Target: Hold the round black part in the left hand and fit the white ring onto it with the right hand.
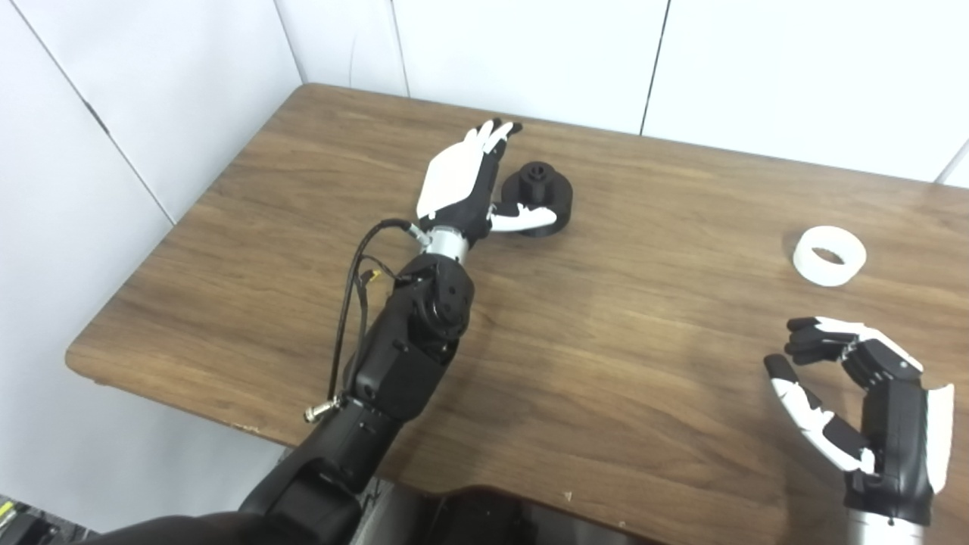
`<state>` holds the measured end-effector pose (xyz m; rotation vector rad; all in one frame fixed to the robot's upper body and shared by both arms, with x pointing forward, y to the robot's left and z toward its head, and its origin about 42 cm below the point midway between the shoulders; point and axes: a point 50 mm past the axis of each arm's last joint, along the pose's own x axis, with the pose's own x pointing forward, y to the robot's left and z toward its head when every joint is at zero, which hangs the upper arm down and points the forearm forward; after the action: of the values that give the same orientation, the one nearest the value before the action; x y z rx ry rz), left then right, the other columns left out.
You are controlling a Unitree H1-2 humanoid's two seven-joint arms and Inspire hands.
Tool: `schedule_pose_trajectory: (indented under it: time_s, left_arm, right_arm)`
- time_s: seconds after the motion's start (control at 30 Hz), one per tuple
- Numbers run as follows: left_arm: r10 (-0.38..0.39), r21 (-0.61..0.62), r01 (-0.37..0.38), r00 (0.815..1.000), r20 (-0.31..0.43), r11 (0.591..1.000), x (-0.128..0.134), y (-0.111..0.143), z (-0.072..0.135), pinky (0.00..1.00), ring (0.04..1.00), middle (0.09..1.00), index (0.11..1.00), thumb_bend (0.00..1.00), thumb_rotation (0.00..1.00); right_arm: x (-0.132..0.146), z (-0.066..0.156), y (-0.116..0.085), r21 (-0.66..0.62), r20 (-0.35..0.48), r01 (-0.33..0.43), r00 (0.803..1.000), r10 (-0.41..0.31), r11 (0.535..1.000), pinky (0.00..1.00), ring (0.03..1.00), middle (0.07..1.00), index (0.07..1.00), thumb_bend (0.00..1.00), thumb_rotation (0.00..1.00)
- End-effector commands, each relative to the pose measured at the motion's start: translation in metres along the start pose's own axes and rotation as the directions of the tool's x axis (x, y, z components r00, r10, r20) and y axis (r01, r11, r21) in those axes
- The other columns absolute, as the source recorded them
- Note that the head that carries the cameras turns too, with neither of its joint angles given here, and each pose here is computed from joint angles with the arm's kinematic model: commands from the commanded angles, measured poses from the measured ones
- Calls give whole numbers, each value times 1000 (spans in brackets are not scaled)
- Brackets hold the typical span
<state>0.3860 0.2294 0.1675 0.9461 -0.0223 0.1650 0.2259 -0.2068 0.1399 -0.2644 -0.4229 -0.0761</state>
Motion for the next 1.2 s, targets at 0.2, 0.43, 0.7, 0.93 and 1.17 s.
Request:
schedule_pose_trajectory:
  time_s: [0.2,0.43,0.7,0.93,1.17]
  left_arm:
    - [19,128,-21,1000,15,992,27,14,13,957,1000,1000,900,984,518]
    - [-35,150,38,999,-25,988,30,7,8,975,1000,1000,891,1000,490]
    - [-72,150,78,997,-40,986,32,-1,6,969,1000,1000,857,1000,515]
    - [-95,139,102,994,-56,985,33,-7,6,961,1000,1000,833,1000,512]
    - [-69,59,72,996,-53,996,33,-12,4,978,1000,1000,746,974,477]
  right_arm:
    - [-12,4,12,51,-23,62,998,-61,997,449,516,596,496,496,152]
    - [-12,4,11,45,-18,64,998,-63,997,448,518,596,496,496,152]
    - [-12,5,11,46,-23,65,998,-64,997,451,524,600,496,496,152]
    - [-13,7,12,44,-23,69,997,-68,997,443,513,597,496,496,151]
    - [-14,7,12,43,-20,70,997,-69,997,449,521,600,496,496,152]
